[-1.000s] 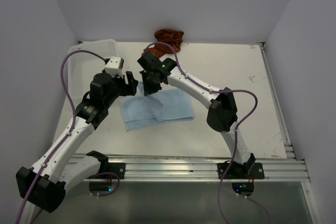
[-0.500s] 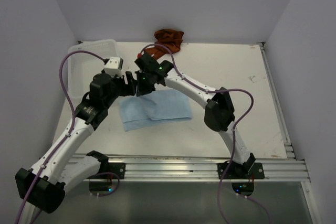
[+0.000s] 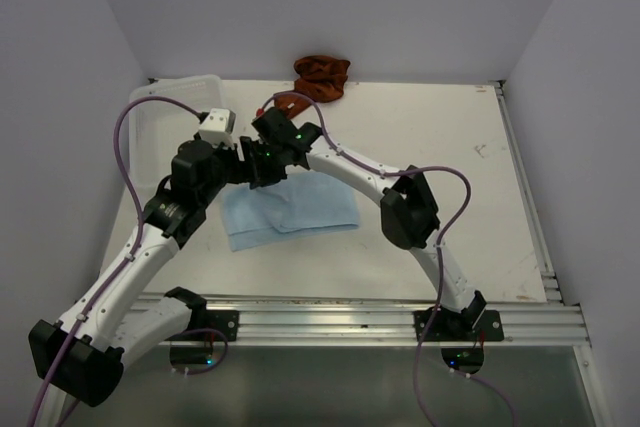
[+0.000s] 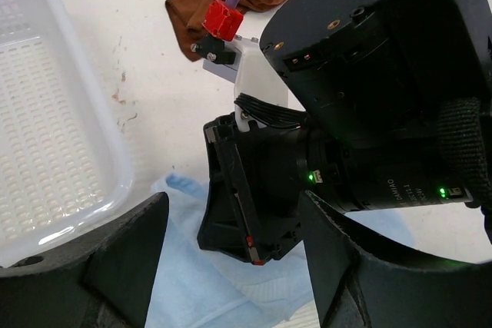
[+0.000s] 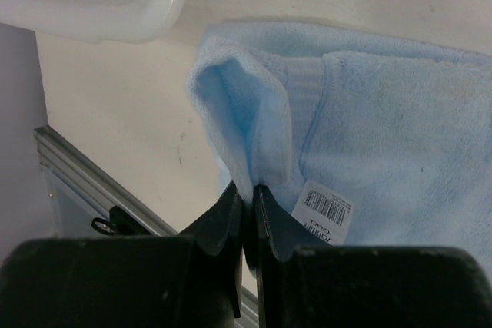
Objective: Roll the towels
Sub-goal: Fold the towel
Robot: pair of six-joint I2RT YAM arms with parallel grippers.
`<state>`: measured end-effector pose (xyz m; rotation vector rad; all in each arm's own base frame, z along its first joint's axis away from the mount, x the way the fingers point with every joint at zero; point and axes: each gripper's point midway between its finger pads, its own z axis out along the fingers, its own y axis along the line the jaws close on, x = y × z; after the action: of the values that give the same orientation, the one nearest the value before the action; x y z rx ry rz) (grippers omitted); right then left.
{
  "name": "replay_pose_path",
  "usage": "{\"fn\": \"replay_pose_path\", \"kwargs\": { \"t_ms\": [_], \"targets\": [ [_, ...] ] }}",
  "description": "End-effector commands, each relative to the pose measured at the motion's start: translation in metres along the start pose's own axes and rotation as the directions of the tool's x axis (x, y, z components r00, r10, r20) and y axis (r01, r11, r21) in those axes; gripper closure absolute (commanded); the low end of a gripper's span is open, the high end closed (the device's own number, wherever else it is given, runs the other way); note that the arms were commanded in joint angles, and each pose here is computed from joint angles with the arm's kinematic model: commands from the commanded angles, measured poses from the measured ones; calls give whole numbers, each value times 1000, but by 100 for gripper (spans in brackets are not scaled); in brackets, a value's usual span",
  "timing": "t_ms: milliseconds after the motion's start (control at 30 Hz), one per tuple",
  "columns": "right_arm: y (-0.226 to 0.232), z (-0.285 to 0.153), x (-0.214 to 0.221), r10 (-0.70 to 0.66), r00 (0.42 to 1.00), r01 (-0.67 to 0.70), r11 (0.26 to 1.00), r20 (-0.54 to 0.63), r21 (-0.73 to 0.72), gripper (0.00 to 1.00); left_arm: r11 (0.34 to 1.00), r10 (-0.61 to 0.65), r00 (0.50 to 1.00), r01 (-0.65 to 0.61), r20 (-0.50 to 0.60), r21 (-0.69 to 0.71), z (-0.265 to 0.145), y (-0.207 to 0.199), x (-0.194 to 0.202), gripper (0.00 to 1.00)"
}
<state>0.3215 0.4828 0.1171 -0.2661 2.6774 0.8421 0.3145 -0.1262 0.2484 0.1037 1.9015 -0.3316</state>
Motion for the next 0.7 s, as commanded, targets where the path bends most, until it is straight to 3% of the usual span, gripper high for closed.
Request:
{"fn": "replay_pose_path", "kwargs": {
  "t_ms": [0, 133, 233, 300, 433, 667],
  "targets": [
    [26, 4, 5, 7, 1000, -8, 995, -11, -98, 100, 1000, -1, 1000, 1, 30, 5, -5, -3, -10, 27],
    [30, 17, 18, 24, 999, -30, 992, -48, -127, 96, 1000, 0, 1000, 0, 29, 9, -5, -4, -10, 27],
    [41, 24, 29, 31, 996, -47, 980, -88, -193, 74, 1000, 0, 1000, 0, 28, 9, -5, -4, -9, 27],
    [48, 23, 26, 46, 996, -63, 972, -78, -225, 66, 1000, 0, 1000, -1, 28, 8, -5, -3, -9, 27],
    [45, 17, 23, 55, 997, -66, 970, -56, -236, 60, 999, 3, 999, -5, 37, 45, -7, -10, -12, 27],
    [49, 7, 20, 68, 997, -77, 959, -44, -274, 59, 999, 8, 999, -10, 40, 47, -8, -10, -13, 27]
  ]
}}
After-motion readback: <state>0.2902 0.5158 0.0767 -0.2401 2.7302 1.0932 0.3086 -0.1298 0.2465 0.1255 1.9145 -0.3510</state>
